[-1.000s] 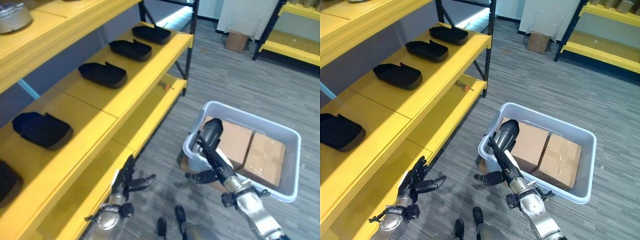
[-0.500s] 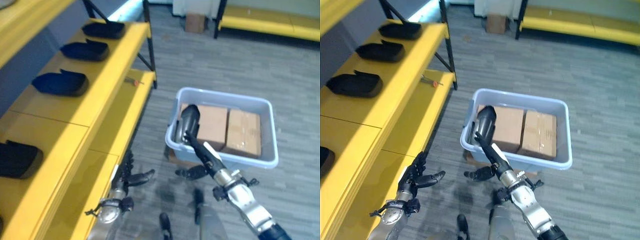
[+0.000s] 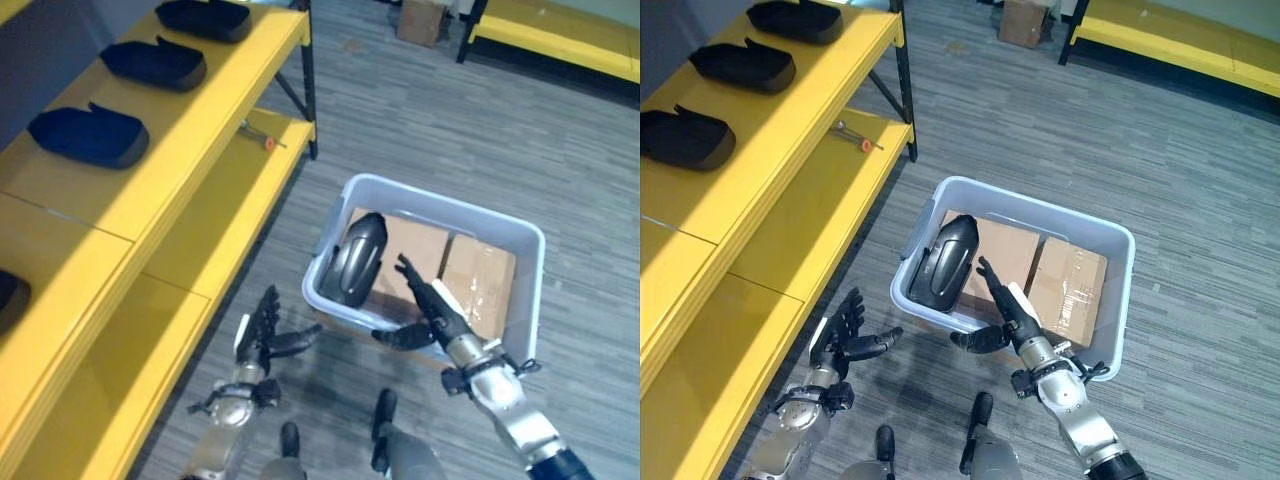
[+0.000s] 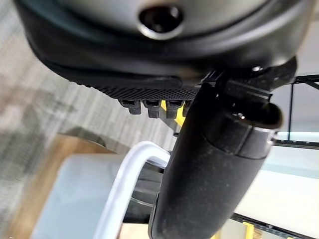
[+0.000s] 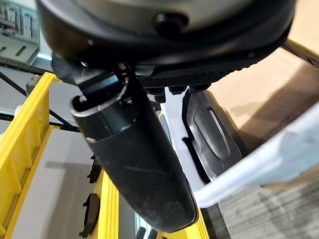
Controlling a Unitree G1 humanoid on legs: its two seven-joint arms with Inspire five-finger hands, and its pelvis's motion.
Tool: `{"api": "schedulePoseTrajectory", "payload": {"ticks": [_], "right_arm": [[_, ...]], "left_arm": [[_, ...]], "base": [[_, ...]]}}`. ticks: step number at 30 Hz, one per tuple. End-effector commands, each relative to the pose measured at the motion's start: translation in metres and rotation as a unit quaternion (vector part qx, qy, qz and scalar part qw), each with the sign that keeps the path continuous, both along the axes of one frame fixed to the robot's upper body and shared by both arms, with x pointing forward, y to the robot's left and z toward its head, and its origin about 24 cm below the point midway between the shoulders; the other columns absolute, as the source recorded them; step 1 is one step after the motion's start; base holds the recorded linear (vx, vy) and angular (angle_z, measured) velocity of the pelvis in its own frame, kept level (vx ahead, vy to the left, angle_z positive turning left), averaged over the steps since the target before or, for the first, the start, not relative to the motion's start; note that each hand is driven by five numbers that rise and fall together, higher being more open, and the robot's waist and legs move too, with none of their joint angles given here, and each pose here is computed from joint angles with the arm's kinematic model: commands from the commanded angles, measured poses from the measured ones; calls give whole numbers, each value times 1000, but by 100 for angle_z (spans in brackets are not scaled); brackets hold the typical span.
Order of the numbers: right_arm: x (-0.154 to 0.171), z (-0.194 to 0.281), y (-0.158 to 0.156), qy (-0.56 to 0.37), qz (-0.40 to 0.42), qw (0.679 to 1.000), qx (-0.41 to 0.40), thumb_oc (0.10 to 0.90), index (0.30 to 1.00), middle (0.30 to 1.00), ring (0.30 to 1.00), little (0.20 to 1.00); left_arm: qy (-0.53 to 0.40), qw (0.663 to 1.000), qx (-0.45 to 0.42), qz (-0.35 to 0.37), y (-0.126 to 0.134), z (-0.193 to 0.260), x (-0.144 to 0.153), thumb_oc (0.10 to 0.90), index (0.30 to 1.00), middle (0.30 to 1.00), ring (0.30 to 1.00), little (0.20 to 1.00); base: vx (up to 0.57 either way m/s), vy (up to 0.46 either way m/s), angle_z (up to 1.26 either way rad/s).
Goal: Move parts from the plastic box to the shelf.
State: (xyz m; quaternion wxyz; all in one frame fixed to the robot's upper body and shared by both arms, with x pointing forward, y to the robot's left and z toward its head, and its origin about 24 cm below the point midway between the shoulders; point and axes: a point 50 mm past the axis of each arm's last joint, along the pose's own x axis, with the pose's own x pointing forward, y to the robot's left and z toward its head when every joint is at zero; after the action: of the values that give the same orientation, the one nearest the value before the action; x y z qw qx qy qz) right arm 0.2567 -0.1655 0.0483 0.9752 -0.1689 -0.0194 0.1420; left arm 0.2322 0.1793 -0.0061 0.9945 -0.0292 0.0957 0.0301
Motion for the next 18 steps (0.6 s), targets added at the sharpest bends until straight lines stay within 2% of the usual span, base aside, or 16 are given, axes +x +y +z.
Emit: {"api": "schedulePoseTrajectory", "payload": {"ticks": [1,4,6,11,14,18], "right_arm": [[2,41,17,-109,41,992,50,900,1000,1000,1000,1000],[2,43,15,-115,37,991,49,900,1000,1000,1000,1000],[3,41,5,-120,0,992,41,900,1000,1000,1000,1000],[-2,30,0,-99,-30,993,54,900,1000,1000,1000,1000],[-2,31,2,-102,-32,993,57,900,1000,1000,1000,1000],[3,31,7,-102,-35,992,59,900,1000,1000,1000,1000]], "left_arm": [[-94,996,3,7,10,33,6,900,1000,1000,1000,1000],[-98,995,-1,0,9,36,6,900,1000,1000,1000,1000],[-92,996,10,-2,11,35,5,900,1000,1000,1000,1000],[-73,997,9,15,15,25,-1,900,1000,1000,1000,1000],[-95,995,19,5,15,36,4,900,1000,1000,1000,1000],[-123,991,42,3,17,50,17,900,1000,1000,1000,1000]], "base": [[27,-91,12],[53,-27,-18],[207,170,-25],[235,328,-38],[106,298,-79],[67,242,-11]]}}
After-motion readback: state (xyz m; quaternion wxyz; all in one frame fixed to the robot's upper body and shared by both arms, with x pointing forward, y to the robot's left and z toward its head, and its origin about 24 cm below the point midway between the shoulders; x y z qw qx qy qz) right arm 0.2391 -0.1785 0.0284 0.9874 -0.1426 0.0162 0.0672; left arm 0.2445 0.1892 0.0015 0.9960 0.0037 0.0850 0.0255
